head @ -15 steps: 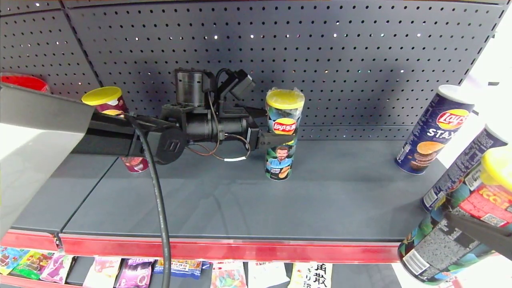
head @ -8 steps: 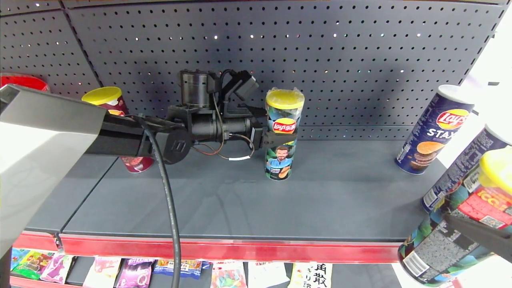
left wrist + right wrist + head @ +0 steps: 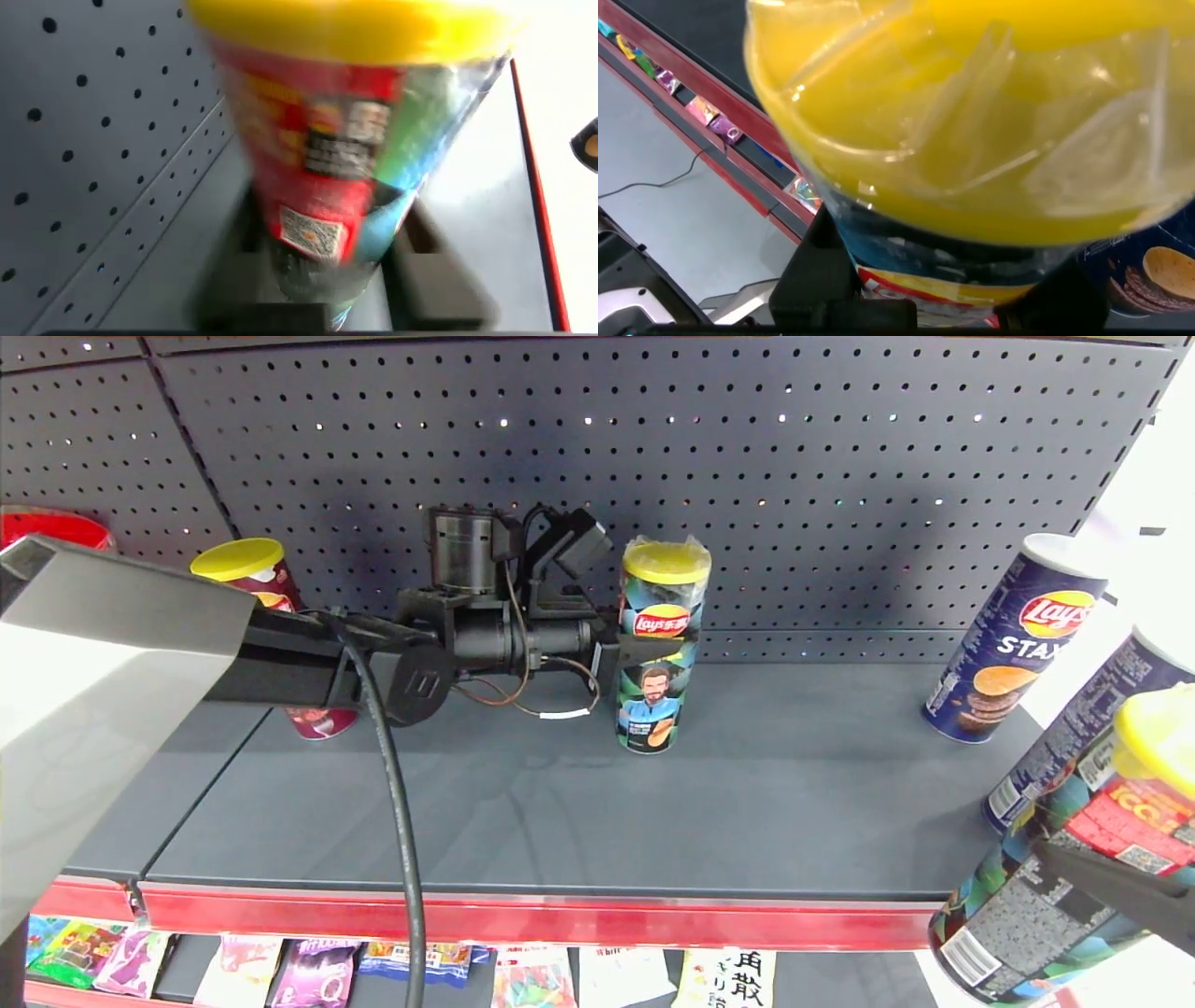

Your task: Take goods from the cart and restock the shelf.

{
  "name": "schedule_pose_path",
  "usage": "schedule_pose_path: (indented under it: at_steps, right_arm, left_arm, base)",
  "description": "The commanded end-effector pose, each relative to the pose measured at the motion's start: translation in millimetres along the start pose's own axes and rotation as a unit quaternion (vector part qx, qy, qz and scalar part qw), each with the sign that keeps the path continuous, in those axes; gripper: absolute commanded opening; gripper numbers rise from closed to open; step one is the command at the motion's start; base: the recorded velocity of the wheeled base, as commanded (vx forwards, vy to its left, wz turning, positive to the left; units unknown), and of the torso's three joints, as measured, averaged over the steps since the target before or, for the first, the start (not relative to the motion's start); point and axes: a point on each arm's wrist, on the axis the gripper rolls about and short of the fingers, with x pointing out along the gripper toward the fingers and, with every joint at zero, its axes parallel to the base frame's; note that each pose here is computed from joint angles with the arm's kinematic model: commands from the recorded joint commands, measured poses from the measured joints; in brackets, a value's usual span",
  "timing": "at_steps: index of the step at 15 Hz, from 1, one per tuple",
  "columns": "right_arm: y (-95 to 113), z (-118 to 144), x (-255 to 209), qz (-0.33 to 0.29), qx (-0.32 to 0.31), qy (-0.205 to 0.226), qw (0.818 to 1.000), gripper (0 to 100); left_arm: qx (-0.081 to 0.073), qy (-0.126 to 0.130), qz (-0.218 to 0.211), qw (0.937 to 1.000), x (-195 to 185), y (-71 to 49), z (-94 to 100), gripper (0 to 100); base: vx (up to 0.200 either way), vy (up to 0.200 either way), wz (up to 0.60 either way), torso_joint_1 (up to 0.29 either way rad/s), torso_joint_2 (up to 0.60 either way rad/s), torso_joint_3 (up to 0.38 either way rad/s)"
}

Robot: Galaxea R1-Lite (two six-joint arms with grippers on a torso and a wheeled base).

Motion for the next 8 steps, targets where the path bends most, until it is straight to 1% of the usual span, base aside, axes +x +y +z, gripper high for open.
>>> schedule_pose_path:
  at_steps: [1, 3, 4, 5, 6, 7, 8]
  right_arm:
    - [-0.2, -0.3, 1.0, 0.001, 0.001, 0.002, 1.000, 0]
    - [-0.5, 1.2, 1.7, 0.002, 0.000, 0.001, 1.000, 0]
    - [-0.7, 1.6, 2.0, 0.002, 0.000, 0.001, 1.000, 0]
    - [-0.9, 2.0, 1.9, 0.001, 0.000, 0.001, 1.000, 0]
    - [-0.8, 1.9, 2.2, 0.002, 0.000, 0.001, 1.000, 0]
    - [-0.8, 1.5, 2.3, 0.002, 0.000, 0.002, 1.000, 0]
    - [-0.8, 1.9, 2.2, 0.002, 0.000, 0.001, 1.000, 0]
  left_arm:
    - [0.002, -0.003, -0.007, 1.0000, -9.6, -17.5, 12.6, 0]
    - [-0.007, 0.009, -0.019, 0.9998, -22.1, -40.6, 14.4, 0]
    - [-0.015, 0.014, -0.026, 0.9994, -29.5, -52.5, 14.8, 0]
    - [-0.021, 0.022, -0.028, 0.9991, -36.1, -61.7, 12.4, 0]
    - [-0.023, 0.025, -0.031, 0.9989, -41.2, -68.6, 11.9, 0]
    - [-0.025, 0.029, -0.035, 0.9986, -46.3, -77.9, 11.9, 0]
    - [-0.026, 0.031, -0.034, 0.9986, -49.1, -81.2, 11.9, 0]
  base:
    - [0.000, 0.000, 0.00, 0.000, 0.00, 0.000]
    - [0.000, 0.000, 0.00, 0.000, 0.00, 0.000]
    - [0.000, 0.000, 0.00, 0.000, 0.00, 0.000]
    - [0.000, 0.000, 0.00, 0.000, 0.00, 0.000]
    - [0.000, 0.000, 0.00, 0.000, 0.00, 0.000]
    - [0.000, 0.000, 0.00, 0.000, 0.00, 0.000]
    - [0.000, 0.000, 0.00, 0.000, 0.00, 0.000]
